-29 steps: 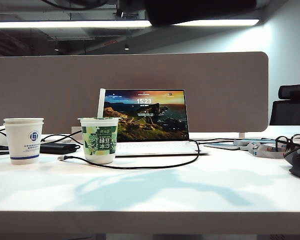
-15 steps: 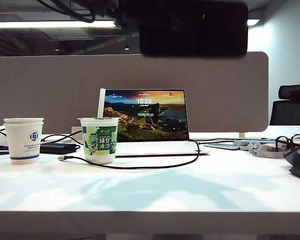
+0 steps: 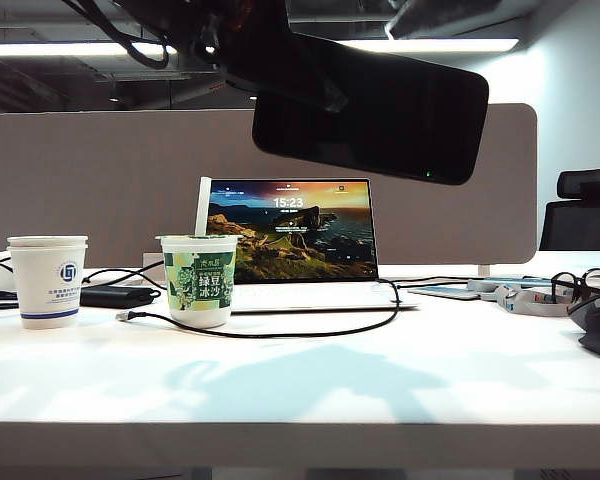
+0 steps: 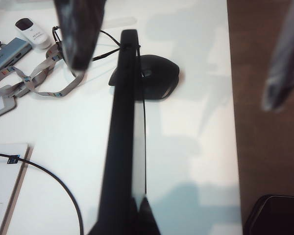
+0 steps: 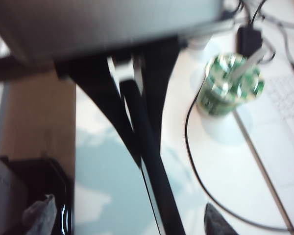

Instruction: Pick up the black phone, pick up the charger plug, insert the charger plug into the phone's charging port, and finally place the connected phone back on the desk.

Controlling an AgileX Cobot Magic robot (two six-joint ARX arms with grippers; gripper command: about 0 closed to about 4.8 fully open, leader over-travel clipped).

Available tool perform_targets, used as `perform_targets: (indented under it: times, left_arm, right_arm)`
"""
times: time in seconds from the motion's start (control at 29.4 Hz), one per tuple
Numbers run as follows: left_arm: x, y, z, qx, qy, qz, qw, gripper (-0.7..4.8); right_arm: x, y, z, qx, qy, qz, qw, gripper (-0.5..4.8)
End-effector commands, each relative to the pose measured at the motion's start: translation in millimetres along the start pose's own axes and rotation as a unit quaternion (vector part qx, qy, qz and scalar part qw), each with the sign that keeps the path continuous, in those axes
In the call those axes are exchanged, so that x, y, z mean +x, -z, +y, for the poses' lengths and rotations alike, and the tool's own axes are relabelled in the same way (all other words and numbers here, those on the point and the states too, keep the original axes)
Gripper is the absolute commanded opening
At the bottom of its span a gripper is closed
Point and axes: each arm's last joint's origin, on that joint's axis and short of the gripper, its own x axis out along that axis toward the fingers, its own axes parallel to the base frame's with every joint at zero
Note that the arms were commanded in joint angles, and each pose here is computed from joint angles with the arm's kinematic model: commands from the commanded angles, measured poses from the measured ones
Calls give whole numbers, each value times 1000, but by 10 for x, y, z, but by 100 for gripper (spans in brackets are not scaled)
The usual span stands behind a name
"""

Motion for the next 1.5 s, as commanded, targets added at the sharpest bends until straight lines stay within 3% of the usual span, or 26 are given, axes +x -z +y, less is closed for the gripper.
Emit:
perform_targets:
  times: [0.03, 0.51, 0.58, 0.61, 0.68, 0.82, 0.85, 0.89, 0.99, 1.09, 1.12, 1.33, 1.5]
  left_arm:
    - [-52, -75, -1, 25, -3, -18, 1000, -7]
    - [-59, -82, -13, 28, 10, -27, 999, -7]
    - [-66, -86, -15, 29, 9, -27, 999, -7]
    - [-69, -89, -16, 29, 9, -28, 999, -7]
    - [-73, -92, -17, 30, 9, -28, 999, -7]
    - [-73, -95, -15, 31, 8, -30, 999, -2]
    - [-74, -95, -13, 31, 7, -30, 999, 21]
    - [-74, -94, -13, 31, 7, -30, 999, 90]
    - [-75, -94, -11, 29, 6, -30, 999, 216]
    - [-77, -105, 3, 23, -3, -33, 999, 451]
    - [-79, -116, 11, 15, -6, -38, 999, 479]
    - [-114, -289, 111, -27, -49, -117, 992, 479]
    - [-260, -419, 238, -37, -25, -219, 975, 479]
  right_arm:
    - [54, 11, -28, -15, 9, 20, 1000, 388]
    - [308, 153, -182, -38, -1, 71, 997, 370]
    - [333, 167, -198, -38, 0, 76, 996, 321]
    - [342, 174, -206, -37, 4, 82, 996, 233]
    - [350, 179, -212, -37, 5, 84, 996, 125]
    - [350, 180, -212, -36, 5, 85, 996, 6]
    - [349, 179, -212, -37, 5, 85, 996, -1]
    - [346, 176, -210, -37, 4, 83, 996, -1]
    - [319, 159, -198, -40, 8, 79, 996, -1]
    - [252, 122, -165, -47, 16, 71, 996, -1]
    - [222, 107, -149, -50, 19, 68, 996, -1]
    - [-88, -39, 35, -78, 53, 34, 995, -1]
    - [-450, -176, 208, -88, 92, -40, 991, -1]
